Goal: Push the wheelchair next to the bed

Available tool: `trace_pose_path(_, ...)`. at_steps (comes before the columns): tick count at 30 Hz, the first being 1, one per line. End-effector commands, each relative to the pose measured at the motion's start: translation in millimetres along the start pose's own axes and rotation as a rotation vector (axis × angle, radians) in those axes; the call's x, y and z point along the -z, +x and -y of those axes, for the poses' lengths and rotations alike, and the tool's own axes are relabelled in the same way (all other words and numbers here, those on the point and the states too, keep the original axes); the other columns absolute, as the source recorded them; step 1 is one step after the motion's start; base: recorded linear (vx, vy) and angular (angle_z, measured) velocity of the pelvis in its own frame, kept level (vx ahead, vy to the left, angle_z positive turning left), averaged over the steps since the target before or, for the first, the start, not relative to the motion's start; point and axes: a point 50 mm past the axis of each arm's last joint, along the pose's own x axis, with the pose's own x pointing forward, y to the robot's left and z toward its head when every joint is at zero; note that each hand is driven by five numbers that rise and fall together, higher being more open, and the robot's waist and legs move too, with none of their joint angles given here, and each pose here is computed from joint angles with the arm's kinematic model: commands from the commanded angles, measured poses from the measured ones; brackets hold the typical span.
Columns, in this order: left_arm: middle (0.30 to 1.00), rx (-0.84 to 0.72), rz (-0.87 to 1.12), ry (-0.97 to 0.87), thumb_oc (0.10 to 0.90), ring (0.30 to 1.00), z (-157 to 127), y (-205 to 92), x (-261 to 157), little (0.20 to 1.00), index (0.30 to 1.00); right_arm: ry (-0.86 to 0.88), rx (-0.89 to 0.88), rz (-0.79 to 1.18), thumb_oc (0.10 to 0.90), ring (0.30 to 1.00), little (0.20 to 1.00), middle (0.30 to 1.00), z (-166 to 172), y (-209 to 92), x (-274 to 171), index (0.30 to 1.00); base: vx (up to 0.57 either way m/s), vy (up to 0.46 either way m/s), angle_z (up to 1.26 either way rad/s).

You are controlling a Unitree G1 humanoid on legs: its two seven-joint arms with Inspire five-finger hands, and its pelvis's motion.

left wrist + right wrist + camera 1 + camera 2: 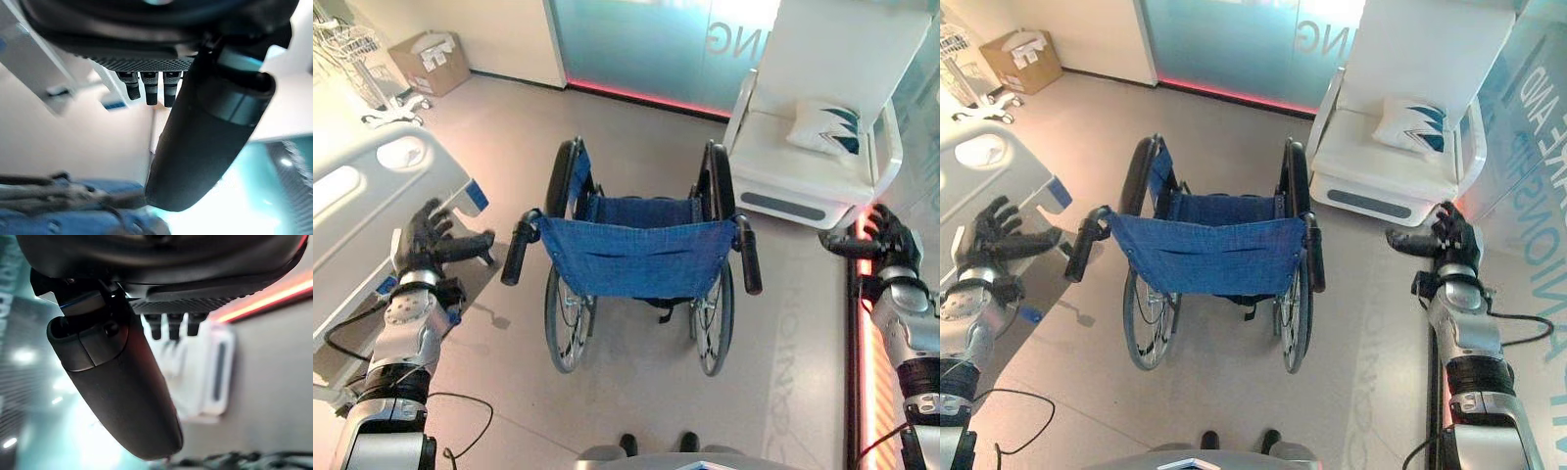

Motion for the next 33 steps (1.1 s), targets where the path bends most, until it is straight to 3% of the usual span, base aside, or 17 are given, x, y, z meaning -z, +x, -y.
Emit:
trace_pose_path(1, 0.900, 0.019, 0.340, -0.092, 0.800, 0.900, -8, 5, -76, 0.900, 0.900, 0.156, -0.066, 0.260, 0.800, 0.900, 0.900, 0.900, -11, 3, -64, 0.900, 0.00, 0.000, 0.00)
trace_pose_path(9, 0.900, 0.323, 0.434, -0.361, 0.800, 0.900, 32, -20, -86, 0.900, 0.900, 0.255, -0.313, 0.183, 0.800, 0.900, 0.900, 0.900, -52, -22, -41, 0.900, 0.00, 0.000, 0.00)
trace_pose_path(14, 0.900, 0.431, 0.434, -0.378, 0.800, 0.900, 48, -31, -83, 0.900, 0.900, 0.258, -0.433, 0.100, 0.800, 0.900, 0.900, 0.900, -65, -33, -26, 0.900, 0.00, 0.000, 0.00)
trace_pose_path(26, 0.900, 0.443, 0.394, -0.319, 0.800, 0.900, 51, -36, -74, 0.900, 0.900, 0.301, -0.612, 0.006, 0.800, 0.900, 0.900, 0.900, -80, -55, -12, 0.900, -0.04, -0.033, 0.02)
trace_pose_path(33, 0.900, 0.447, 0.403, -0.339, 0.800, 0.900, 52, -40, -71, 0.900, 0.900, 0.312, -0.606, 0.027, 0.800, 0.900, 0.900, 0.900, -76, -57, -16, 0.900, -0.10, 0.058, 0.13)
